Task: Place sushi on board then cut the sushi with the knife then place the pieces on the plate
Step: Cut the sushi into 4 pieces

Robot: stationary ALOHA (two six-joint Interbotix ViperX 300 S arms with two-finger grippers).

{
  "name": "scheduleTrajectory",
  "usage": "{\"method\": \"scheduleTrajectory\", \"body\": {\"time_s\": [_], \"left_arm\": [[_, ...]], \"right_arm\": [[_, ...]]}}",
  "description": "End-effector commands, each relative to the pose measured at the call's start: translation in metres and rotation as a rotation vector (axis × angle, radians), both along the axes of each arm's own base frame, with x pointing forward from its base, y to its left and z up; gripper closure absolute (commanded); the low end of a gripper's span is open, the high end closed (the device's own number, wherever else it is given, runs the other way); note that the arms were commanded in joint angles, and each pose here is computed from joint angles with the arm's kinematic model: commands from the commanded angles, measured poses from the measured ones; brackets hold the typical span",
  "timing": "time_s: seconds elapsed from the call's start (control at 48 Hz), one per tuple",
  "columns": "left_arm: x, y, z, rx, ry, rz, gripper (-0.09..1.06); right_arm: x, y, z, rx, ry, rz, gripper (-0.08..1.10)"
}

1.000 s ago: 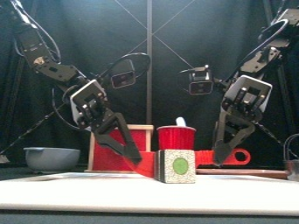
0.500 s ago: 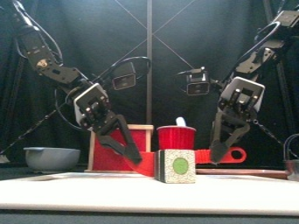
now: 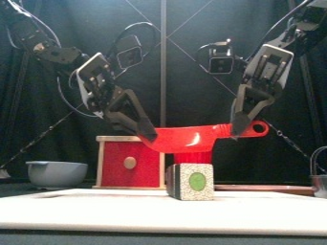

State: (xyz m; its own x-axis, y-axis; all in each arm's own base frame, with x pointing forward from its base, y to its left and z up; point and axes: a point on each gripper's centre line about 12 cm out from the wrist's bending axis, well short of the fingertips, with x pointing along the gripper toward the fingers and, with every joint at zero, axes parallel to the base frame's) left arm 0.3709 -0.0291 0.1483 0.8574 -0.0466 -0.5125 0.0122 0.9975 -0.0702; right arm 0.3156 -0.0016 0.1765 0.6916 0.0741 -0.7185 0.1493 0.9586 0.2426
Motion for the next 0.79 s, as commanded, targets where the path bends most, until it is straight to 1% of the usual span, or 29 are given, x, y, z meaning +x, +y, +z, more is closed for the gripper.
{"method": "scheduleTrajectory", "body": {"time_s": [0.021, 0.104, 0.208, 0.354, 0.542, 0.708, 0.792], "left_arm": [[0.003, -0.012, 0.013, -0.005, -0.043, -0.031, 0.57], [0.003, -0.017, 0.009, -0.013, -0.033, -0.036, 0.57], [0.004, -0.022, 0.005, -0.028, -0.02, -0.033, 0.57], [0.006, -0.024, -0.001, -0.046, -0.004, -0.018, 0.57], [0.007, -0.029, -0.007, -0.054, 0.013, -0.022, 0.57], [0.007, -0.031, -0.01, -0.063, 0.022, -0.015, 0.57], [0.007, -0.03, -0.011, -0.063, 0.025, -0.015, 0.57]], "right_arm": [[0.004, 0.005, 0.018, 0.01, -0.051, 0.011, 0.53], [0.004, 0.009, 0.015, 0.017, -0.041, 0.019, 0.53], [0.003, 0.013, 0.011, 0.028, -0.026, 0.024, 0.53], [0.003, 0.014, 0.007, 0.033, -0.015, 0.022, 0.53], [0.004, 0.015, 0.0, 0.034, 0.005, 0.024, 0.53], [0.004, 0.016, -0.004, 0.034, 0.018, 0.029, 0.53], [0.005, 0.016, -0.005, 0.034, 0.021, 0.029, 0.53]]}}
